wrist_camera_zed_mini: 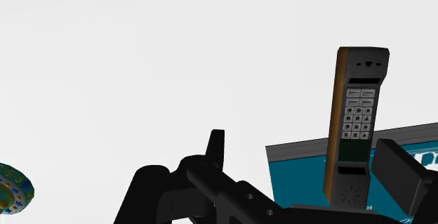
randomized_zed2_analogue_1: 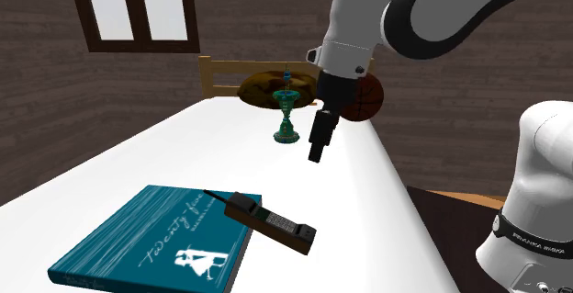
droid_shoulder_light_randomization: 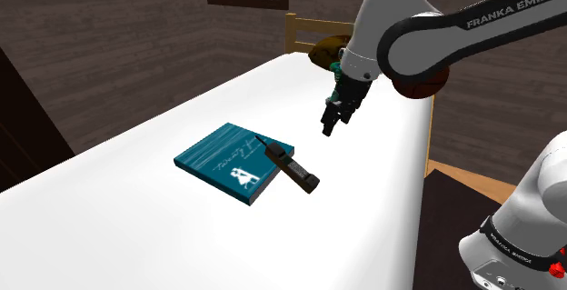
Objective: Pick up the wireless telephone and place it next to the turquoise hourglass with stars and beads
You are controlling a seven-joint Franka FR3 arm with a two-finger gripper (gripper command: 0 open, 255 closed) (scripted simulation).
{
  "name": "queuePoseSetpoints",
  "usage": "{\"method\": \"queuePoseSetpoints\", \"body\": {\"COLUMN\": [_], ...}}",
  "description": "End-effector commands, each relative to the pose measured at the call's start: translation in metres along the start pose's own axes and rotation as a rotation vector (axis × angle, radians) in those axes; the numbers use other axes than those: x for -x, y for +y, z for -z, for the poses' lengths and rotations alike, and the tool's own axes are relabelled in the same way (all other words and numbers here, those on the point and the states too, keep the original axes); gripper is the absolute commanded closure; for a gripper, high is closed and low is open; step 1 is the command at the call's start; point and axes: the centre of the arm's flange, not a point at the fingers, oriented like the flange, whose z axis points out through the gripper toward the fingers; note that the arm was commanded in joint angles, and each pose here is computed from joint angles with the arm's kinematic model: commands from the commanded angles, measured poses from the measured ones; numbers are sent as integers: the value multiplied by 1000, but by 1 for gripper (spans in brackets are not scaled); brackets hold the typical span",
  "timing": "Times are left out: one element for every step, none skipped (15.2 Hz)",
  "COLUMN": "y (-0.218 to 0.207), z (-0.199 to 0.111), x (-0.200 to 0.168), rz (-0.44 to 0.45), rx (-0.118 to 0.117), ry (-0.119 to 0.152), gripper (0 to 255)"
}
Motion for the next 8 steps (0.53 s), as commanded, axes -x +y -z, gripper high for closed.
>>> {"method": "queuePoseSetpoints", "body": {"y": [-16, -23, -31, -39, -47, -55, -63, -71], "z": [-20, -29, -37, -46, -55, -64, -72, -81], "x": [-8, -12, -17, -21, -26, -30, -35, -40], "rz": [11, 16, 21, 27, 32, 37, 43, 48], "rx": [-2, -2, -2, -3, -3, -3, -3, -3], "ry": [20, 29, 38, 47, 56, 65, 74, 83], "gripper": [0, 0, 0, 0, 0, 0, 0, 0]}}
